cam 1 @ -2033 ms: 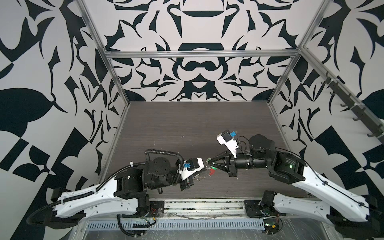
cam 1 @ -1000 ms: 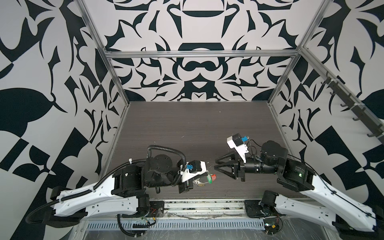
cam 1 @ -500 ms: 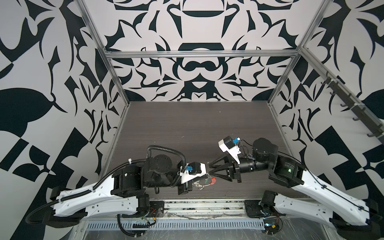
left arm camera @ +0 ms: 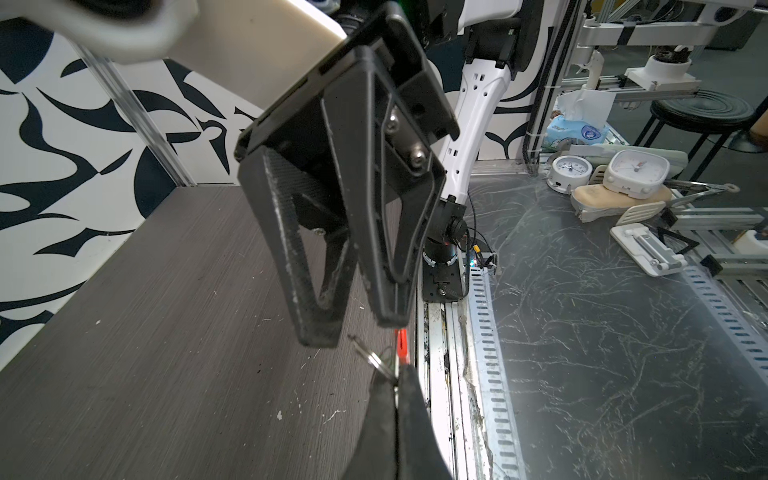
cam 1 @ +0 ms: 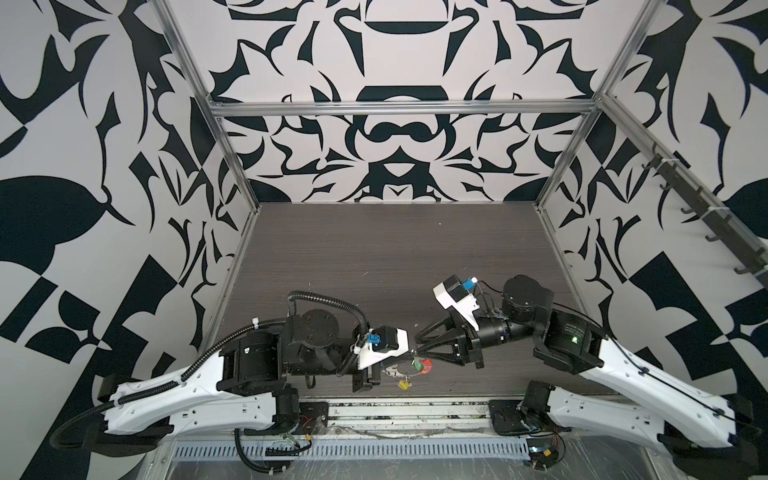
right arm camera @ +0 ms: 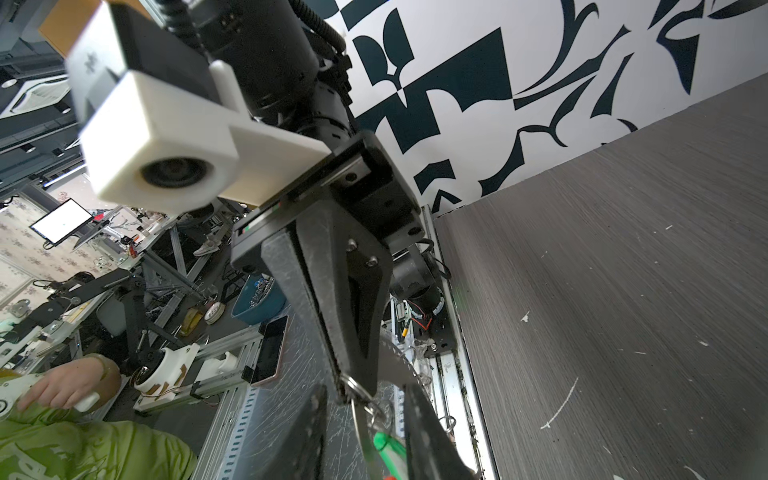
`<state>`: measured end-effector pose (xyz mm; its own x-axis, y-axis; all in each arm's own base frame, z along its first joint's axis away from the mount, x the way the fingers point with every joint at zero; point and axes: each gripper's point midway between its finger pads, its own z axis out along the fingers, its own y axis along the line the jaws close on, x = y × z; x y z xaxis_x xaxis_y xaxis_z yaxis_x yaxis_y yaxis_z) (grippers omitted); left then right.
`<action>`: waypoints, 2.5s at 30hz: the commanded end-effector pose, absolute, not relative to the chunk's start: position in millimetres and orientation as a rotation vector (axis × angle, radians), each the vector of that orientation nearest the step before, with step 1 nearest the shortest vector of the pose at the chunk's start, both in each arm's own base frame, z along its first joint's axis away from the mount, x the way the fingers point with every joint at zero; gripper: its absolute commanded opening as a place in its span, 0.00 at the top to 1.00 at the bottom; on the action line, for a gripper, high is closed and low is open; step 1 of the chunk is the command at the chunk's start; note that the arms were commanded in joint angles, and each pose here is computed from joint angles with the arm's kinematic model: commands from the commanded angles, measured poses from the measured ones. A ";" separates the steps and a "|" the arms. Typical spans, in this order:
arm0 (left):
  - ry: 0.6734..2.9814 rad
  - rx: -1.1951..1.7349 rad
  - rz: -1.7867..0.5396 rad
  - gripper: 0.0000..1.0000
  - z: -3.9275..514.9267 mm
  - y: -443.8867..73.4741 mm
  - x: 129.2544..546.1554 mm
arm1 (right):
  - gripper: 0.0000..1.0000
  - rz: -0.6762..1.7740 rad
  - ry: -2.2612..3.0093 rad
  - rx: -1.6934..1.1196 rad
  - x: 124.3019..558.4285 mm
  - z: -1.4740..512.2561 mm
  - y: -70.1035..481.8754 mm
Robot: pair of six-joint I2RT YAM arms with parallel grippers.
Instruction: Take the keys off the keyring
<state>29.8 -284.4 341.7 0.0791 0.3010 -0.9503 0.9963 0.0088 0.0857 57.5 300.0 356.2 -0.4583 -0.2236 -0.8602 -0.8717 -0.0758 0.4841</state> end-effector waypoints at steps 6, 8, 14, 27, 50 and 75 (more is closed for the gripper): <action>1.304 1.438 -1.015 1.00 361.0 -278.0 22.4 | 0.72 1.606 1.551 -1.275 41.0 369.2 307.2; 1.297 1.436 -1.015 1.00 361.4 -277.1 22.2 | 0.77 1.604 1.552 -1.283 40.0 367.9 308.2; 1.300 1.439 -1.012 1.00 359.4 -276.4 22.2 | 0.89 1.592 1.553 -1.277 40.9 368.2 308.7; 1.385 1.213 -0.880 0.62 367.9 -262.2 59.2 | 1.00 1.462 1.658 -1.094 69.5 370.4 306.7; 1.429 1.214 -0.806 0.72 348.6 -282.6 72.5 | 1.00 1.286 1.736 -0.959 98.5 363.6 301.1; 1.476 1.274 -0.822 0.79 338.2 -285.8 66.2 | 1.00 1.340 1.671 -0.986 89.7 375.5 301.2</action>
